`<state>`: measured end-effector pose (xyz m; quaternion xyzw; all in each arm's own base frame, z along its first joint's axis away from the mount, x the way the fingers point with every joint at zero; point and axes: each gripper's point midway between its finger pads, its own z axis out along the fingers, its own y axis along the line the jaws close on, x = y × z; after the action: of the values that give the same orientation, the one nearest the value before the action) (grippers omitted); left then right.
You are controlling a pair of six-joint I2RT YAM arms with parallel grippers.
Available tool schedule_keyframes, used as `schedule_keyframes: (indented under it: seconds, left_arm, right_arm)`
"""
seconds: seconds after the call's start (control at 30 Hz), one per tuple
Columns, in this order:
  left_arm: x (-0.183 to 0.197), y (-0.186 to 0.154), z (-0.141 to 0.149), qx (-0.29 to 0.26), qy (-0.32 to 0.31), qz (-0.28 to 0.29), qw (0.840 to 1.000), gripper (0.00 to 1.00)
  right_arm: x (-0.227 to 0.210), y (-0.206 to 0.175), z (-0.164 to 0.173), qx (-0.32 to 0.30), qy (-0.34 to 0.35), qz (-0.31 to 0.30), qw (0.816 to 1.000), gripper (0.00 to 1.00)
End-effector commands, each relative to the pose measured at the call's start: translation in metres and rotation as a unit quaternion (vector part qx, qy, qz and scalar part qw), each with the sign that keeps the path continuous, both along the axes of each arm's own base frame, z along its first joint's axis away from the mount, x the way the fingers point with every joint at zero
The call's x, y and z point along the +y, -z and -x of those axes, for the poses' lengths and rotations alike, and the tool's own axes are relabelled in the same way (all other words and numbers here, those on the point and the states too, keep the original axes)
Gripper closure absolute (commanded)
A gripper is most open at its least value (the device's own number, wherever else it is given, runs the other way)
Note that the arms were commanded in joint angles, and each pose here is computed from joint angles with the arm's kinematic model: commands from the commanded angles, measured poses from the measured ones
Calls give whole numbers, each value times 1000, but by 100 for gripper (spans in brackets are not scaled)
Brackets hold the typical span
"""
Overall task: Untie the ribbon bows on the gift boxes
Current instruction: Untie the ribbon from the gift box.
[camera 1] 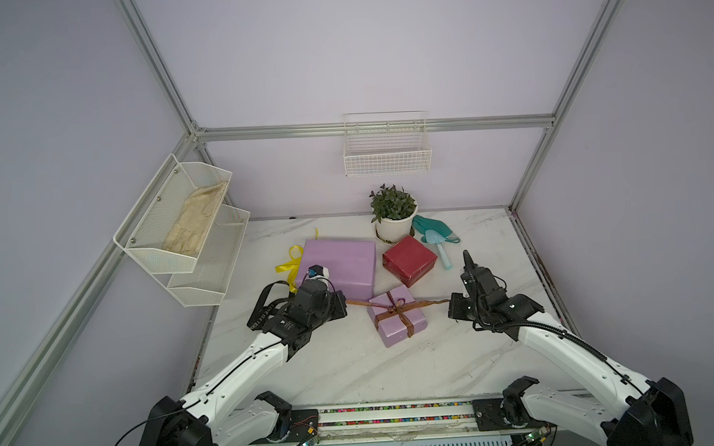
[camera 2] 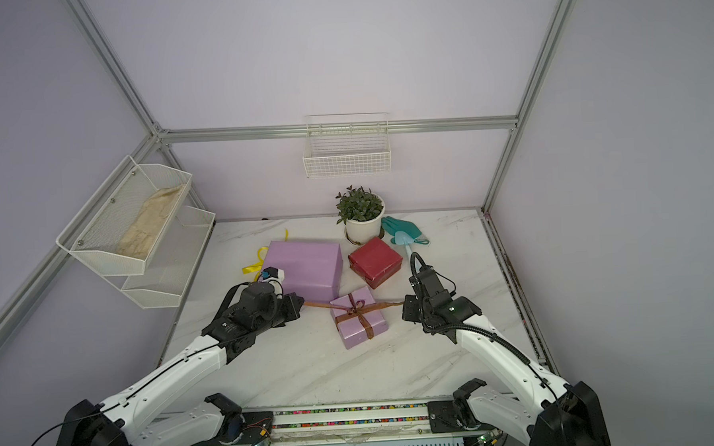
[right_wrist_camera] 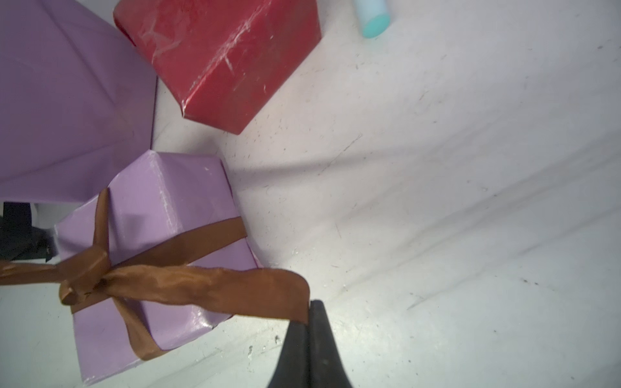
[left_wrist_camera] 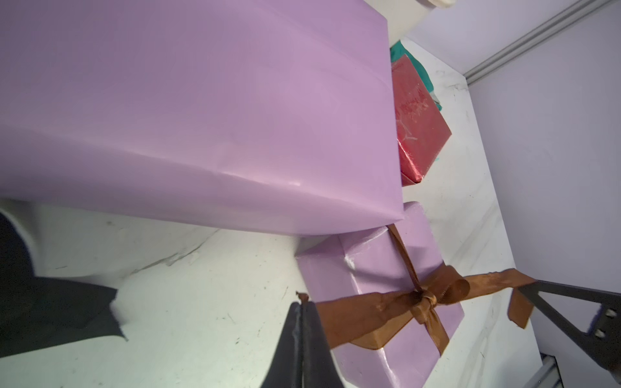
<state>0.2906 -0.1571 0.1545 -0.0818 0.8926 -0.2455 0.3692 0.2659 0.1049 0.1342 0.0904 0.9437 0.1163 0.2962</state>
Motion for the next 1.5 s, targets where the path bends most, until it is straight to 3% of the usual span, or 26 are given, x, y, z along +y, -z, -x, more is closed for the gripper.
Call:
schedule_keyframes:
  seconds: [0.0,0.5,0.7,0.73,0.77,0.8,0.83,0.87,1.03,1.17,1.37,1.47]
  left_arm:
    - [26,2,4,-10,-36,-27,999,100]
    - [58,5,6,-4,-67,-39,997,100]
    - [62,3,5,-12,-61,-36,997,100]
    - [57,0,5,-15,-46,-29,998,87]
    - [51,-1,5,-12,-32,-21,999,49]
    - [45,-2,6,-9,-17,-14,1000,2]
    - [39,-3,6,-7,-1,-6,1000,0]
    - [33,-6,6,-8,14,-1,1000,0]
    - [23,-22,2,-27,40,14,999,0]
    - [-5,-42,-2,-61,99,68,991,0]
    - [-53,-32,-1,-41,163,80,983,1]
    - [-73,-17,-2,-32,180,84,980,0]
  right_arm:
    - [-17,-7,1,-13,21,22,999,100]
    - [-78,-31,-8,-44,124,37,991,100]
    - [-79,-42,-19,-52,101,38,993,100]
    - [-73,-42,-21,-49,84,32,995,100]
    - [-64,-41,-23,-43,61,20,997,93]
    - [-59,-40,-25,-36,51,12,998,58]
    - [-56,-40,-26,-35,32,16,999,8]
    - [-48,-42,-29,-36,19,1,999,3]
    - [-10,-57,-28,-73,-58,-90,992,3]
    - [21,-58,-12,-56,-118,-162,978,3]
    - [13,-53,0,-53,-68,-54,995,3]
    - [32,-49,7,-37,-78,-72,994,3]
